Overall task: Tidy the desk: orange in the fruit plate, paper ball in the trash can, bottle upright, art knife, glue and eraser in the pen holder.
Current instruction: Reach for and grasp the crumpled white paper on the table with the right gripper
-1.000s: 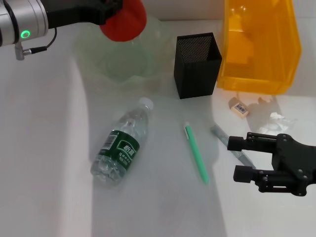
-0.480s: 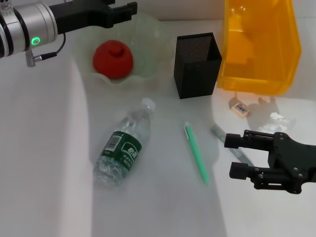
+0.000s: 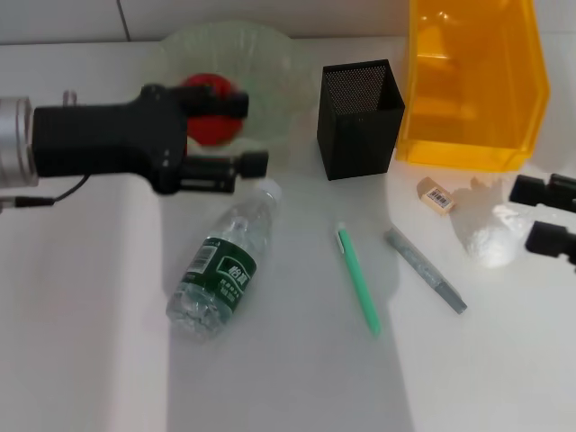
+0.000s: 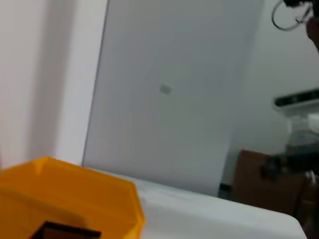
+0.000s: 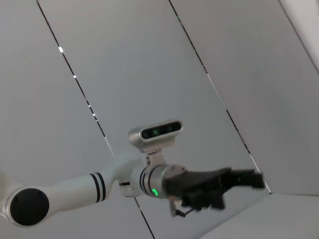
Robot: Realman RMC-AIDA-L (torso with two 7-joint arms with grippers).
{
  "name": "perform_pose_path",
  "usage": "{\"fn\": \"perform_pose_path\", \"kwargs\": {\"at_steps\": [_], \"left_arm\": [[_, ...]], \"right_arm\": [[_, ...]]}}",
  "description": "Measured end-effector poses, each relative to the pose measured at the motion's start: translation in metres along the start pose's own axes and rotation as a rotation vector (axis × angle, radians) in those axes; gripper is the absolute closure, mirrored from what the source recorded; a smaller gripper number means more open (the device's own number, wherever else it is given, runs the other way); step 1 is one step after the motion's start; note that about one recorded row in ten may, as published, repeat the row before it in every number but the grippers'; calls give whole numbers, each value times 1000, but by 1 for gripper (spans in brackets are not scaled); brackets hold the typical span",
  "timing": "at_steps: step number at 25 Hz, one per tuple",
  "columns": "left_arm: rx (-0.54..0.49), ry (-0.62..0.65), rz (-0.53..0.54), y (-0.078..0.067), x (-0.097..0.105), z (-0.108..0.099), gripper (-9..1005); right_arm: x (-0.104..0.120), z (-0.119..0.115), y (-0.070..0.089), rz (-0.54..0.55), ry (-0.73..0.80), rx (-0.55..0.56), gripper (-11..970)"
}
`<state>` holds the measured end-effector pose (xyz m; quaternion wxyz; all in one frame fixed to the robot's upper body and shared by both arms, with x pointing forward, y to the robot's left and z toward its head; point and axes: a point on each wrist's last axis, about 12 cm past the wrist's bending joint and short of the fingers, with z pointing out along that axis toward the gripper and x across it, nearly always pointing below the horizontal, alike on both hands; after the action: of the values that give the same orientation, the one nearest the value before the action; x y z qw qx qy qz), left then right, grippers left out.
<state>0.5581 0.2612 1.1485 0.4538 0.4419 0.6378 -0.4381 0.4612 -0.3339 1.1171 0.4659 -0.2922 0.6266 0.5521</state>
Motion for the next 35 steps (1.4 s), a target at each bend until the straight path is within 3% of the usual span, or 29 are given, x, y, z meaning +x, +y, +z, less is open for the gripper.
{"fn": "perform_pose_path", "kwargs": {"at_steps": [3,4,5,7,8,11,14,19,25,35], "left_arm": [[43,53,-22,-10,12,-14,155],[43,55,-29,-11,14,-18,155],[43,55,-29,-11,14,-18,155],[30,54,-45,-14,19,-27,155],[23,54,-51,-14,21,-30,155],[15,56,-58,-14,23,-32,156],[6,73,-64,-14,26,-31,156],[-10,100,-67,-12,29,-28,156],[-18,103,-66,-10,29,-26,156],[-22,102,-74,-11,32,-26,155]], "right_arm": [[-34,-19,6,0,90,70,229],[-58,-23,12,-20,186,135,229],[-58,-23,12,-20,186,135,229],[-94,-18,23,-64,369,256,229],[-94,-18,23,-64,369,256,229],[-122,-7,28,-65,543,434,229],[-136,7,22,-37,720,618,229],[-124,34,-9,37,948,741,229],[-94,66,-50,63,1061,703,229],[-79,99,-73,13,1106,641,230]]}}
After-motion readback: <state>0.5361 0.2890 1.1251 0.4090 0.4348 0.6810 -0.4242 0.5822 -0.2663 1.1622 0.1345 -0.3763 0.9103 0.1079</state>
